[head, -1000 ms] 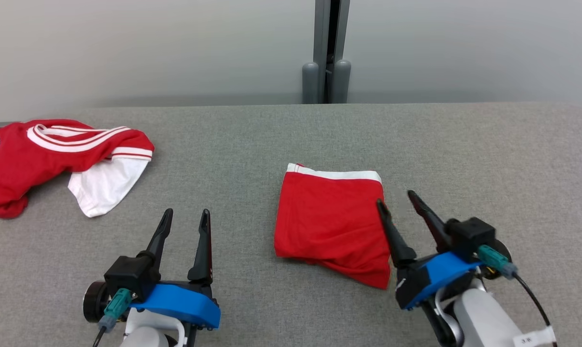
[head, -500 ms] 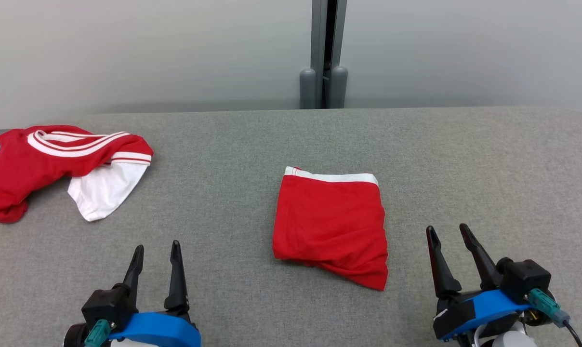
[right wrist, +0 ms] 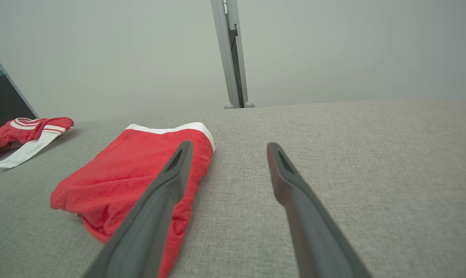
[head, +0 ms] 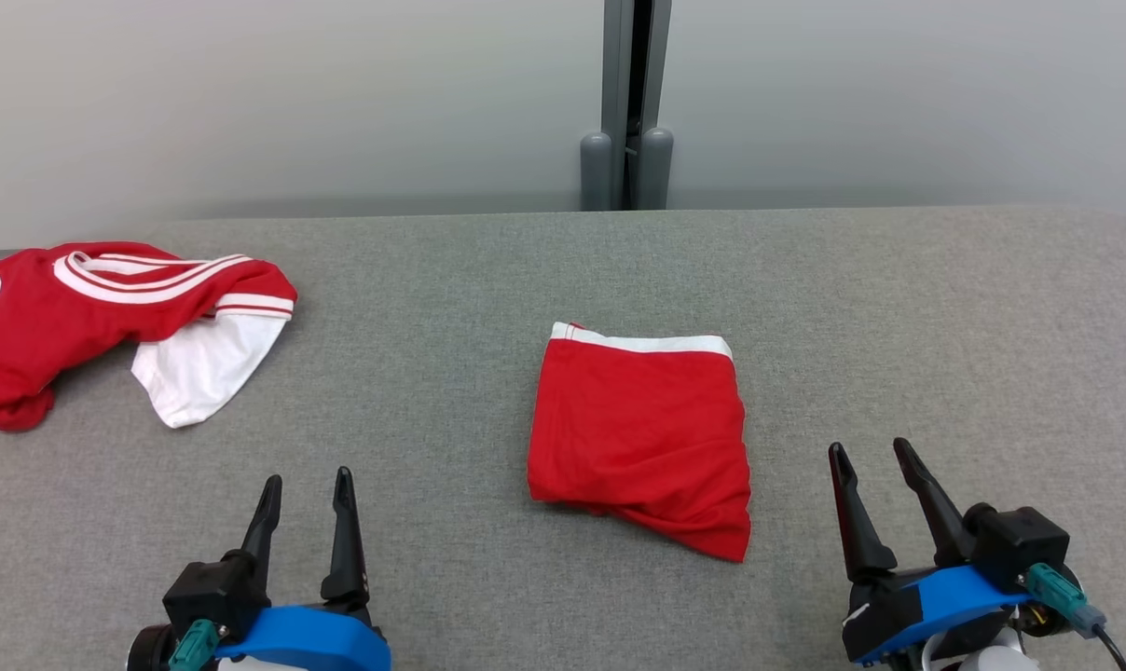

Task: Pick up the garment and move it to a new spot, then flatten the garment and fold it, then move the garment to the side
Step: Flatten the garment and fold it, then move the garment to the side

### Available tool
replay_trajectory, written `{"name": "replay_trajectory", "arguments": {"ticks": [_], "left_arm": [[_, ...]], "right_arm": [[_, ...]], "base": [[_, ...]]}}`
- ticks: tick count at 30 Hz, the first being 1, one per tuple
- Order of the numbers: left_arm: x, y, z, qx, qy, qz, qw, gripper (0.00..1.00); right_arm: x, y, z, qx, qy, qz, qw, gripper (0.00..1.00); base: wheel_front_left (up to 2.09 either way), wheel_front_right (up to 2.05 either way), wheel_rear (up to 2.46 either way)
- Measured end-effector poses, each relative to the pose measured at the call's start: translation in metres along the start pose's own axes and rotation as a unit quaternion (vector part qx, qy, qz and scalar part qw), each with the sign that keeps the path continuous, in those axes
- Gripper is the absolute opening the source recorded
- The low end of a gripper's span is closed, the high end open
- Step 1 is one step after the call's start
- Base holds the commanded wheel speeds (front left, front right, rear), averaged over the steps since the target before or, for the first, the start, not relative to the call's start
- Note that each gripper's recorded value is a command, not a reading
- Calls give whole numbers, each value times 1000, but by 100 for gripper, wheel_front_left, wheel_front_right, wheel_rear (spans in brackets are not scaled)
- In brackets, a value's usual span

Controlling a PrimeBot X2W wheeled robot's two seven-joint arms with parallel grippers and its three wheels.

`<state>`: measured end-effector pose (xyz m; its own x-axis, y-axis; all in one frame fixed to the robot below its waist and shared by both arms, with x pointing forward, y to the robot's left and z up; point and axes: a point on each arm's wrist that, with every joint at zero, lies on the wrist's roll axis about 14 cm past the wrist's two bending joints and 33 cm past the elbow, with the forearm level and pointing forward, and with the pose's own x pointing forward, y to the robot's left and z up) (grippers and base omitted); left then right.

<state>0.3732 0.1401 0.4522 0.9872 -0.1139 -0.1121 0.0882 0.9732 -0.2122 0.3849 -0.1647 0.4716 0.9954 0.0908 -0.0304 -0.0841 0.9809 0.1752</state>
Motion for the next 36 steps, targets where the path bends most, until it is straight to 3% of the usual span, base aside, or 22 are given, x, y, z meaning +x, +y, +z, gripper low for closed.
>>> {"name": "replay_trajectory", "arguments": {"ticks": [11, 20, 25, 30, 33, 34, 35, 36], "left_arm": [[-2, 0, -3, 1, 2, 0, 1000, 100], [2, 2, 2, 3, -7, 3, 1000, 100], [3, 8, -2, -5, -2, 17, 1000, 100], [1, 21, -12, -9, 11, 39, 999, 100], [3, 31, -14, -11, 13, 55, 998, 100], [3, 33, -15, -11, 14, 57, 998, 100], [3, 34, -16, -10, 17, 59, 998, 100], [3, 34, -18, -11, 19, 59, 998, 100]], "right_arm": [[4, 1, -7, -19, 22, 4, 1000, 100], [54, 21, -3, -49, 95, 38, 994, 100], [73, 20, -31, -56, 190, 34, 980, 100], [72, 26, -76, -58, 296, 43, 952, 100], [72, 38, -98, -32, 338, 57, 939, 100], [73, 40, -100, -28, 340, 60, 938, 81], [74, 42, -102, -23, 342, 62, 937, 42], [76, 44, -102, -18, 343, 65, 937, 29]], "base": [[0, 0, 0], [0, 0, 0], [0, 0, 0], [0, 0, 0], [0, 0, 0], [0, 0, 0], [0, 0, 0], [0, 0, 0]]}}
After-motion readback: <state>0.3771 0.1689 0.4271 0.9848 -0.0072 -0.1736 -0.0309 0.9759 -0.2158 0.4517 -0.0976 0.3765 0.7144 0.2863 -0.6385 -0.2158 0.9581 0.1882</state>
